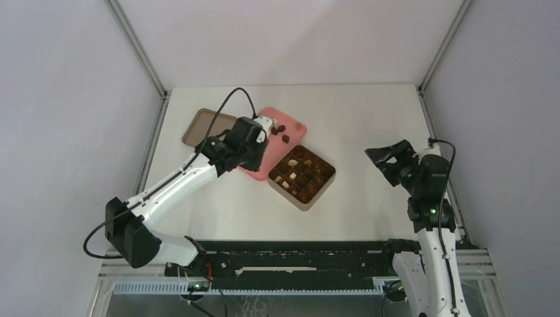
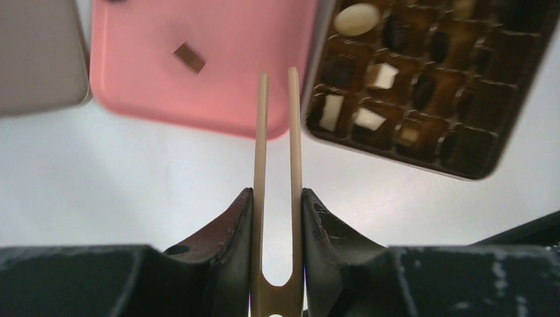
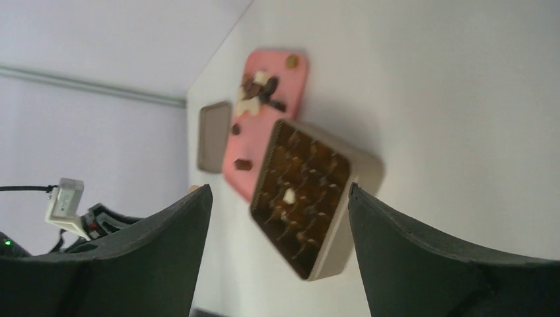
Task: Pack the chocolate
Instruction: Pick up the fake chocolate from the plate.
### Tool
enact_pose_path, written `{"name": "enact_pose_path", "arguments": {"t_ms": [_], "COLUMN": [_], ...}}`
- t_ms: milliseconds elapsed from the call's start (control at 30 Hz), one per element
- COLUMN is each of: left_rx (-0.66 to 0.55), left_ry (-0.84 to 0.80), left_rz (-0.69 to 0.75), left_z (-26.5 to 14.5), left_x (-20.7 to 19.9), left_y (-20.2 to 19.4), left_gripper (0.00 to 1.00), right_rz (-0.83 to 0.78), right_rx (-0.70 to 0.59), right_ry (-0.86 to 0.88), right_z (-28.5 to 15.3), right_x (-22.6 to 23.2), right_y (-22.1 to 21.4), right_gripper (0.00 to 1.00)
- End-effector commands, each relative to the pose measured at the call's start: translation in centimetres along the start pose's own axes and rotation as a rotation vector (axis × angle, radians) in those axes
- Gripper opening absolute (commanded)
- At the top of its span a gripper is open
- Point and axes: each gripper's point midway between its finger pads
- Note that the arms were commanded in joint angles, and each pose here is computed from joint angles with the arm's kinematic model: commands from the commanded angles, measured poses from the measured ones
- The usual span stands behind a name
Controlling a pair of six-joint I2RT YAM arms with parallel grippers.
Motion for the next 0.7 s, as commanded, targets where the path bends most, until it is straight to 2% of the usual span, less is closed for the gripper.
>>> {"name": "enact_pose_path", "arguments": {"t_ms": [0, 300, 433, 667], "left_rx": [0.048, 0.233, 0.303, 0.337], "left_ry": [0.075, 0.153, 0.169, 0.160], "left_rz": [-0.099, -0.227, -0.246, -0.272], "left_z": [0.0, 3.1, 4.7, 7.1], "left_x": [2.7, 6.5, 7.4, 7.8], "left_y": [0.8, -0.2, -0.6, 0.1], "left_gripper": [0.33, 0.39, 0.39, 0.41], "right_rz": [-0.217, -0.452, -0.486, -0.513], "right_rx": [-0.054, -0.202, -0.250, -0.278], "right_ry": [-0.149, -0.402, -0.438, -0.473], "right_z": [-2.6, -6.8, -8.0, -8.9], "right_x": [-2.8, -5.7, -5.8, -6.3], "right_y": [1.8, 5.6, 6.1, 6.1], "right_gripper": [0.84, 0.86, 0.86, 0.87]}}
Point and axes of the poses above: each gripper's point midway between its finger pads, its own z axis out along the fingers, its own x axis along the line the jaws close on, y = z × x, and after that the axes turned 10 degrees about -z, right-handed
